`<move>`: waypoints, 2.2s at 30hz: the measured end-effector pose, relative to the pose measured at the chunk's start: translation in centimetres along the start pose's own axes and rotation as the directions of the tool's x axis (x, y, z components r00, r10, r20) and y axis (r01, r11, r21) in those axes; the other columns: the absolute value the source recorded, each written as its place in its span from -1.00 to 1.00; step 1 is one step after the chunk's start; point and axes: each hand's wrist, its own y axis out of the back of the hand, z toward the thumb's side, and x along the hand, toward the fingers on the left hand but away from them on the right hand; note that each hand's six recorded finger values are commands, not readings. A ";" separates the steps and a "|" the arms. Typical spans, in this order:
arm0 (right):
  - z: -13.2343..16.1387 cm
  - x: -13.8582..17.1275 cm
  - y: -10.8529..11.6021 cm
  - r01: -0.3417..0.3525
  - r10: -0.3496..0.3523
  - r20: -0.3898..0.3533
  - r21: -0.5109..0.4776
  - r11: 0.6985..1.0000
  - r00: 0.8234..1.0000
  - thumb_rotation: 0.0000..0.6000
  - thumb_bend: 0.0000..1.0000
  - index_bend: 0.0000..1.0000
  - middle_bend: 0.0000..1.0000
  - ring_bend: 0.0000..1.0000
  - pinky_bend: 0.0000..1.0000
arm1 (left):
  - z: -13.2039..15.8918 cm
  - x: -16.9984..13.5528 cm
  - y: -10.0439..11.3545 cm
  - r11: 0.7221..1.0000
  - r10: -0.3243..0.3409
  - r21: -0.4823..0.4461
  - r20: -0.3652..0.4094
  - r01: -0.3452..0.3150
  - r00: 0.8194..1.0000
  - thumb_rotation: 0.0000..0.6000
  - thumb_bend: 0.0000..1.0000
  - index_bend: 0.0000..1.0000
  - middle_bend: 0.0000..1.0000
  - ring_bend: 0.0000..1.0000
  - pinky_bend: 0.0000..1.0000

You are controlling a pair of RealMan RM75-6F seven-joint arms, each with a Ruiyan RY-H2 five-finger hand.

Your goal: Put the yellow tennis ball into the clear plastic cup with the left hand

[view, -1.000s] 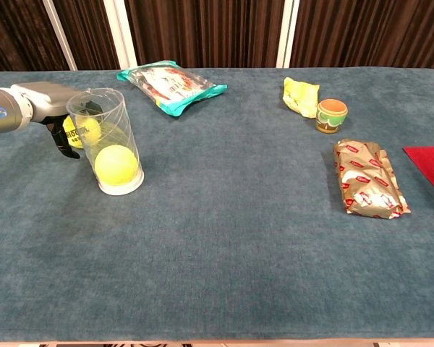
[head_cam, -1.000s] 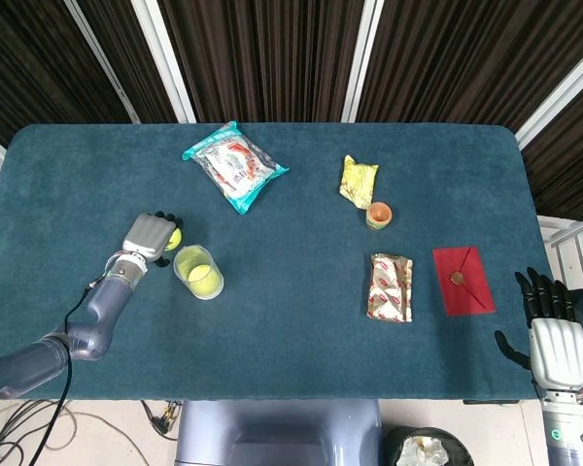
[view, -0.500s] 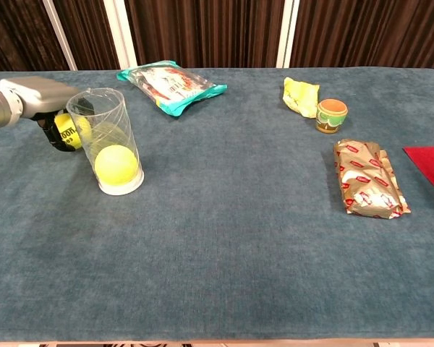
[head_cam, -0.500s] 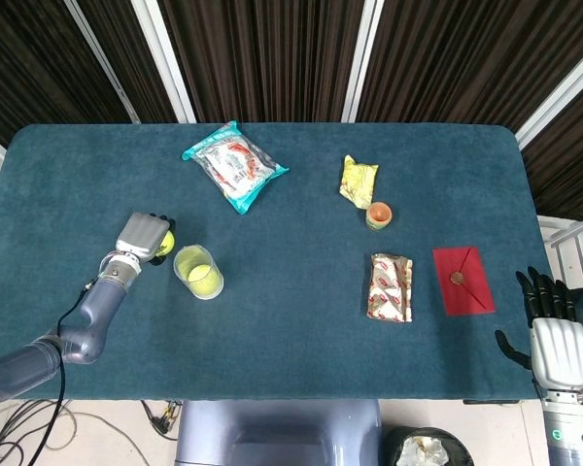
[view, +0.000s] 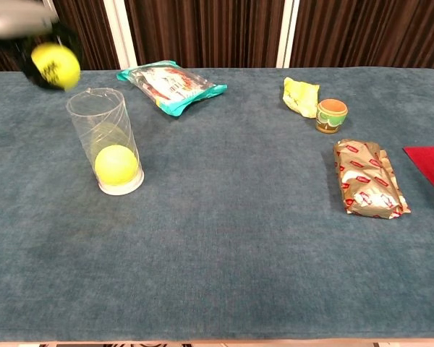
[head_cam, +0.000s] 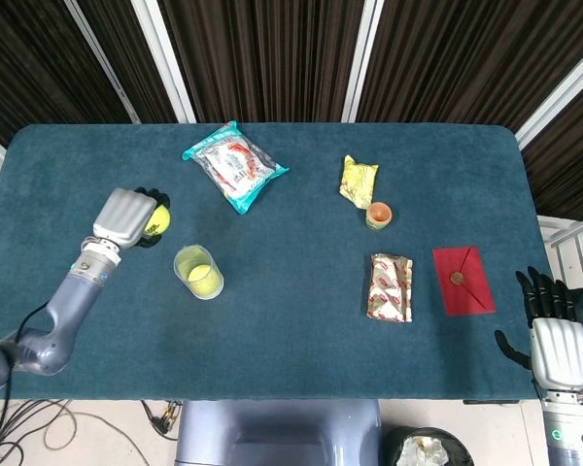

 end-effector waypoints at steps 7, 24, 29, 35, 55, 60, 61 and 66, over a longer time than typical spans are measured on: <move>0.1 0.0 -0.1 -0.002 0.002 0.001 0.003 1.000 1.000 1.00 -0.33 -1.00 -0.97 -0.95 -1.00 | 2.6 -2.4 5.1 0.995 0.097 -0.034 0.098 -0.094 0.990 1.00 -0.30 -0.12 -0.06 -0.21 0.21; -0.2 -0.2 0.0 0.003 -0.003 0.007 -0.009 1.000 1.000 1.00 -0.33 -1.00 -0.97 -0.95 -1.00 | 8.2 -5.1 3.6 1.000 0.026 0.006 0.269 -0.028 0.963 1.00 -0.32 -0.13 -0.05 -0.21 0.21; -0.4 -0.3 0.1 0.004 -0.004 0.018 -0.013 1.000 1.000 1.00 -0.33 -1.00 -0.97 -0.95 -1.00 | 8.2 -5.3 2.9 1.000 -0.004 0.009 0.270 0.001 0.963 1.00 -0.38 -0.19 -0.08 -0.21 0.21; -0.4 -0.2 0.2 0.007 -0.007 0.017 -0.017 1.000 1.000 1.00 -0.33 -1.00 -0.97 -0.95 -1.00 | 8.0 -5.5 1.9 0.999 -0.048 0.026 0.272 0.043 0.961 1.00 -0.63 -0.30 -0.15 -0.25 0.20; -0.3 -0.1 0.4 0.011 -0.011 0.013 -0.023 1.000 1.000 1.00 -0.33 -1.00 -0.97 -0.95 -1.00 | 7.4 -5.8 3.7 1.000 -0.004 0.013 0.254 0.000 0.967 1.00 -0.86 -0.42 -0.42 -0.39 0.12; -0.3 -0.1 0.4 0.010 -0.010 0.013 -0.023 1.000 1.000 1.00 -0.33 -1.00 -0.97 -0.95 -1.00 | 6.5 -6.6 4.8 0.998 0.051 0.035 0.236 -0.061 0.970 1.00 -0.85 -0.42 -0.43 -0.40 0.09; -0.4 -0.1 0.4 0.010 -0.010 0.014 -0.025 1.000 1.000 1.00 -0.33 -1.00 -0.97 -0.95 -1.00 | 6.2 -7.0 5.0 0.996 0.065 0.049 0.232 -0.078 0.971 1.00 -0.85 -0.43 -0.45 -0.42 0.07; -0.4 0.0 0.6 0.017 -0.017 0.015 -0.032 0.999 1.000 1.00 -0.33 -1.00 -0.97 -0.95 -1.00 | 3.4 -10.2 5.1 0.982 0.136 0.111 0.167 -0.155 0.977 1.00 -0.85 -0.47 -0.64 -0.61 -0.16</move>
